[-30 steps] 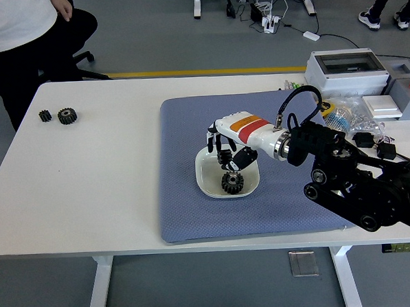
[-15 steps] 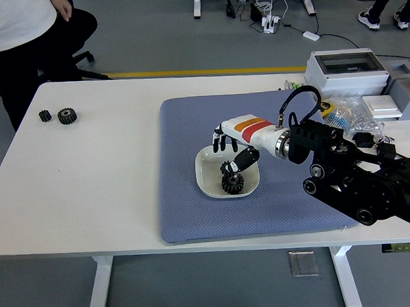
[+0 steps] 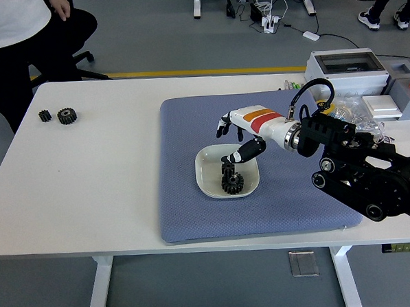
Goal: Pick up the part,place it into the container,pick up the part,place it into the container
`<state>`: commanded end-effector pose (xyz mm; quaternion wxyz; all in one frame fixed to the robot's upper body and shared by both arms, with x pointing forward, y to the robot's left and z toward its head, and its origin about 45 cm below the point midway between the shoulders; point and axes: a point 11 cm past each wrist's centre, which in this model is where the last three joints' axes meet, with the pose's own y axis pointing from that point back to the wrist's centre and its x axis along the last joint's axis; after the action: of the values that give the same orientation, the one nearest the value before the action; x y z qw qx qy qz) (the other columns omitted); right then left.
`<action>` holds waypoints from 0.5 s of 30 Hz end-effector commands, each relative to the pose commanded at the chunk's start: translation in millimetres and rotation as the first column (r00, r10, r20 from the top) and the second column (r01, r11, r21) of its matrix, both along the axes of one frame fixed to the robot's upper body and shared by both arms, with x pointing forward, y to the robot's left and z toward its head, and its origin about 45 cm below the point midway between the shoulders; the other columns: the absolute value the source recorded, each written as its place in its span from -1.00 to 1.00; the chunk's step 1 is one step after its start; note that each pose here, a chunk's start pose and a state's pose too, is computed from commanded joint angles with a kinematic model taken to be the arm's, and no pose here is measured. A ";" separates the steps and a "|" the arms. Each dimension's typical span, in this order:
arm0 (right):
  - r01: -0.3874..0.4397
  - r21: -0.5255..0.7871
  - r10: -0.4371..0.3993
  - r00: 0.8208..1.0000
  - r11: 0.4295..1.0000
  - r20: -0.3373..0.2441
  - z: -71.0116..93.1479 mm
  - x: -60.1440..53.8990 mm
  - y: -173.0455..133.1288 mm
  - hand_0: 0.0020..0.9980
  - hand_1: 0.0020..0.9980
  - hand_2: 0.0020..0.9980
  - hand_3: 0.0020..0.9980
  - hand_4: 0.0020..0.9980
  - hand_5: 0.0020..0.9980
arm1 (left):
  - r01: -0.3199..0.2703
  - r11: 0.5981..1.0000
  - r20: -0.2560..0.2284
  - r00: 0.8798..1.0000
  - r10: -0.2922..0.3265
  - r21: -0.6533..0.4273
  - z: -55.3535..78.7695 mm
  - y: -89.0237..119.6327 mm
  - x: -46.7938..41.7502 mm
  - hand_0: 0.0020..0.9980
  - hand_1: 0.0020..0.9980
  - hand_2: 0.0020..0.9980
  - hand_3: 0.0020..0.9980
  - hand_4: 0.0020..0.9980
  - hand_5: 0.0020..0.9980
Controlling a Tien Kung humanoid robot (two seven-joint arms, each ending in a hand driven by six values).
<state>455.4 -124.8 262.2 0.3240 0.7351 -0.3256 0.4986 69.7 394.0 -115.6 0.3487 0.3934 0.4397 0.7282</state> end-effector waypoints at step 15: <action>0.326 0.305 -0.360 0.931 0.895 0.061 45.2 29.6 -123.3 -1.00 -0.73 -0.63 -0.46 0.72 -0.55 | -0.008 1.000 -0.001 1.000 0.008 -0.003 -0.7 -0.7 -3.3 0.54 0.56 0.61 0.19 0.38 0.27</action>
<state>485.0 -248.1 307.4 0.2765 0.6753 -0.5379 0.4220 66.4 393.4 -116.3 0.3460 0.3916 0.4427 0.7287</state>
